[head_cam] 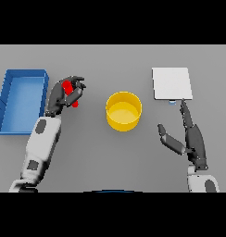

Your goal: Pick up the red beaker and tilt it to pour out 1 green nut into yellow bowl. Pick up the yellow bowl and place it on the metallic measuring scale.

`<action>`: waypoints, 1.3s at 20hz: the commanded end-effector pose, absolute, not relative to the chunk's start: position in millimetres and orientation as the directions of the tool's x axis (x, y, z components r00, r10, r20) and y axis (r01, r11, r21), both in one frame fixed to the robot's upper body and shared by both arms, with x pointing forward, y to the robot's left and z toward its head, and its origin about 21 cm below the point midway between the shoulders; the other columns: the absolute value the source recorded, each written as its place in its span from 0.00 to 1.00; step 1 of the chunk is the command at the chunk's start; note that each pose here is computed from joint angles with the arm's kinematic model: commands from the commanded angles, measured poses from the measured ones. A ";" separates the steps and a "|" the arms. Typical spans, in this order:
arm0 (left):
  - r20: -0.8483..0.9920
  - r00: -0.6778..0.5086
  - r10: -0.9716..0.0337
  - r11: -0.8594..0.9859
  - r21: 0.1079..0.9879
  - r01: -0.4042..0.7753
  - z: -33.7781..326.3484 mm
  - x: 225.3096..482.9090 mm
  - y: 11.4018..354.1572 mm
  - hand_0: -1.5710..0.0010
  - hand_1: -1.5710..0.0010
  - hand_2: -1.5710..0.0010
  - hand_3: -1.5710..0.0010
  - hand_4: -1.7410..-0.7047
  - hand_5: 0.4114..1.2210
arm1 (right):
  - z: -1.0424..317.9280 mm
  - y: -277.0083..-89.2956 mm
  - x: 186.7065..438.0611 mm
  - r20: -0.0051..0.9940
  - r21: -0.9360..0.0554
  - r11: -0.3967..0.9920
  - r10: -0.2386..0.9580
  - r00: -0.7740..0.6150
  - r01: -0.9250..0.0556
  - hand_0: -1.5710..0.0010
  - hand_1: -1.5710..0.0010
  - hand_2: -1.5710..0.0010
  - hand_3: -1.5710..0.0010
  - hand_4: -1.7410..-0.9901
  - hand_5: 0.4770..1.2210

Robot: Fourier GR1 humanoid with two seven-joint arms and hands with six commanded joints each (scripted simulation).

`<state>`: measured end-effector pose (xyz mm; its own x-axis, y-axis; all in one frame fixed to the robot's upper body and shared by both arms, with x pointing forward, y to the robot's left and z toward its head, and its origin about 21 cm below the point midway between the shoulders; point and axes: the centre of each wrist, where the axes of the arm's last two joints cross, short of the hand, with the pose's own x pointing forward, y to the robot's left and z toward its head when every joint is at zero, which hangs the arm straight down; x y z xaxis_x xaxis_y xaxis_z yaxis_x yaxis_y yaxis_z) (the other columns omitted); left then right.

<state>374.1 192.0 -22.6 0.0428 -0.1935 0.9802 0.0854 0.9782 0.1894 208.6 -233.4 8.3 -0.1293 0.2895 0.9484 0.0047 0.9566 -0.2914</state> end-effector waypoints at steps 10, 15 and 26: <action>0.984 -0.023 -0.177 0.981 0.178 0.074 -16.1 375.8 179.2 0.05 0.05 0.05 0.06 0.09 0.89 | 7.8 -232.7 208.4 0.954 -0.271 0.963 0.269 -0.133 0.007 1.00 1.00 1.00 1.00 0.64 0.23; 0.977 -0.109 -0.181 0.981 0.187 0.052 10.8 377.9 181.2 0.02 0.02 0.02 0.02 0.03 0.87 | 8.0 -234.1 205.5 0.945 -0.295 0.955 0.293 -0.148 0.006 1.00 1.00 1.00 1.00 0.64 0.24; 0.803 -0.169 -0.571 0.775 0.596 0.211 53.7 370.3 148.7 0.00 0.00 0.00 0.01 0.01 0.87 | 10.8 -235.9 207.9 0.941 -0.319 0.948 0.317 -0.121 0.003 1.00 1.00 1.00 1.00 0.65 0.27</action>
